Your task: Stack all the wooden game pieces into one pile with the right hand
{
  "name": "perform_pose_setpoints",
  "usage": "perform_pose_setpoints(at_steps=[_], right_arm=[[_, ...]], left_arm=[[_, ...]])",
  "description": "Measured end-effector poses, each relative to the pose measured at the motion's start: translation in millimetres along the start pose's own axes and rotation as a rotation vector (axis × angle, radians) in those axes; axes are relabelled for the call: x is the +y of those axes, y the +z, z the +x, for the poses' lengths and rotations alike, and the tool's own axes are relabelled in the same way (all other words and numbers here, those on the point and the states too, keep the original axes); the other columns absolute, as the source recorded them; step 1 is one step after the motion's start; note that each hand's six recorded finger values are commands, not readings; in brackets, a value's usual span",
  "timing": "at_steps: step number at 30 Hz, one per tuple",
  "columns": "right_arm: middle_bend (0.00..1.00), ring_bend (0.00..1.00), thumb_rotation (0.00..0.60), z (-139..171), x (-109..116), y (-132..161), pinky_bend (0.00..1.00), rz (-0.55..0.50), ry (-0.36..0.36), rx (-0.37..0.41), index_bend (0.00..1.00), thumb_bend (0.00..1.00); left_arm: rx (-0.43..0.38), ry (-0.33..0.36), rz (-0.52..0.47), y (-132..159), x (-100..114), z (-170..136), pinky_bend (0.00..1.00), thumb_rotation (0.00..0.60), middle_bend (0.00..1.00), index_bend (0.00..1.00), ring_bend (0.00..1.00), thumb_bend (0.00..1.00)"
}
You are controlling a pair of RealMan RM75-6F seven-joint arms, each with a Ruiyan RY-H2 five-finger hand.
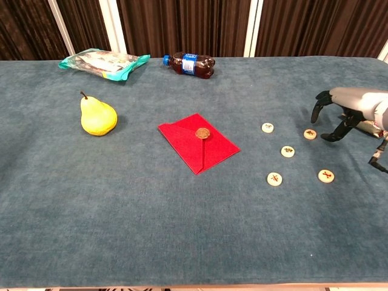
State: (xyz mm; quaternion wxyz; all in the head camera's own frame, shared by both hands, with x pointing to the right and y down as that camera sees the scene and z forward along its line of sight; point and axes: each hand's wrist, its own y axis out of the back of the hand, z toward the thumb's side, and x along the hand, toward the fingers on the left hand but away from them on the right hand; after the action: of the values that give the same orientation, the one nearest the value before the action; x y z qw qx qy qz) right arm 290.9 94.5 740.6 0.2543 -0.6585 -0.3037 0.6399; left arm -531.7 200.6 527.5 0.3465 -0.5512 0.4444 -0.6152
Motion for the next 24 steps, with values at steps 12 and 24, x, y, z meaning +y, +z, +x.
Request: perform_pose_setpoints(at_steps=[12, 24], right_arm=[[0.00, 0.00, 0.600, -6.9, -6.2, 5.1, 0.02, -0.015, -0.013, -0.003, 0.45, 0.42], [0.00, 0.00, 0.600, -9.3, -10.9, 5.3, 0.02, -0.004, -0.004, -0.006, 0.45, 0.42]], left_arm=[[0.010, 0.000, -0.006, -1.8, 0.6, 0.4, 0.00, 0.600, 0.00, 0.08, 0.00, 0.15], [0.013, -0.001, -0.010, -2.0, 0.6, 0.6, 0.00, 0.600, 0.00, 0.08, 0.00, 0.15]])
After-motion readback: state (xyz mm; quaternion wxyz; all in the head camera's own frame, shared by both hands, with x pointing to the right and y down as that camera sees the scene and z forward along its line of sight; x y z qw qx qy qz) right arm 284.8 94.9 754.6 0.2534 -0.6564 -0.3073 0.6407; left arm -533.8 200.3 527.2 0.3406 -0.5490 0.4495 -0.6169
